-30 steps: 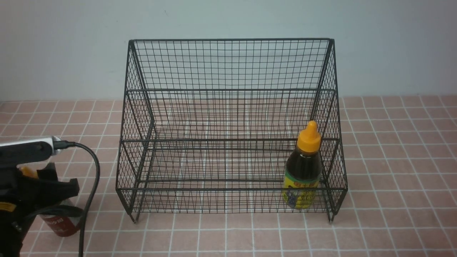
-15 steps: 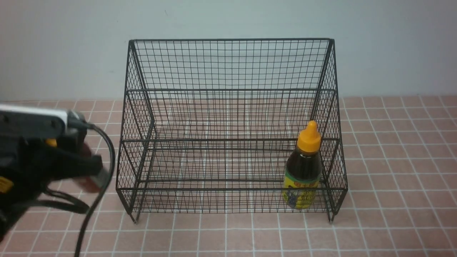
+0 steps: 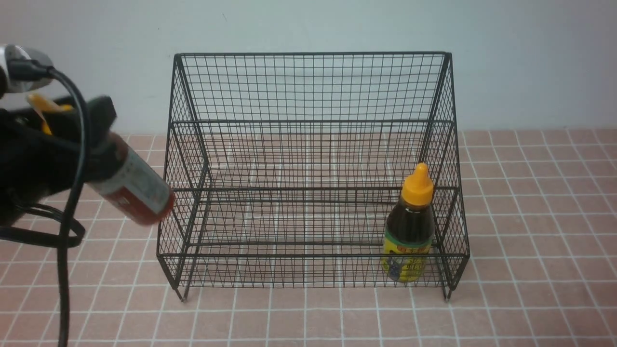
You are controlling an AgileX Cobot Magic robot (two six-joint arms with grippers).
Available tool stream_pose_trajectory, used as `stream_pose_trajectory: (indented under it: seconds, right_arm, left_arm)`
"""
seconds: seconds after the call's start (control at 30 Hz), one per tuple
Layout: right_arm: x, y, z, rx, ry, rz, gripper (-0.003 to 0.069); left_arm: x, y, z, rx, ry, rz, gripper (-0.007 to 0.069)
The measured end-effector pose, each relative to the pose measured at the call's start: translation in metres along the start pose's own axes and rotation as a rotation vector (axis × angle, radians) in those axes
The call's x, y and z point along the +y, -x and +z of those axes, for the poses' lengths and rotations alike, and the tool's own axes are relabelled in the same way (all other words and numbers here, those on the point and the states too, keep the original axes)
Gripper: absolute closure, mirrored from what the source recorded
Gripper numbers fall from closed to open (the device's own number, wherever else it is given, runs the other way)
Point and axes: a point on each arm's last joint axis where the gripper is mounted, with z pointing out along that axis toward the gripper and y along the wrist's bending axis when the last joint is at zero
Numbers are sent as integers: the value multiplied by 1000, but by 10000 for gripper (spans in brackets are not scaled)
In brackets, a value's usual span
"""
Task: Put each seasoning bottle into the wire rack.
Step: Use the left arm to put the condiment bottle back on the shelf
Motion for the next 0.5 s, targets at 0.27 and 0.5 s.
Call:
stream_pose_trajectory:
  seconds: [0.27, 0.5]
  right_arm:
    - [0, 0, 0, 0, 0, 0, 673]
    - [0, 0, 0, 0, 0, 0, 673]
  left_arm:
    - [-4, -22, 24, 130, -8, -63, 359]
    - [-32, -36, 45, 104, -97, 0, 359]
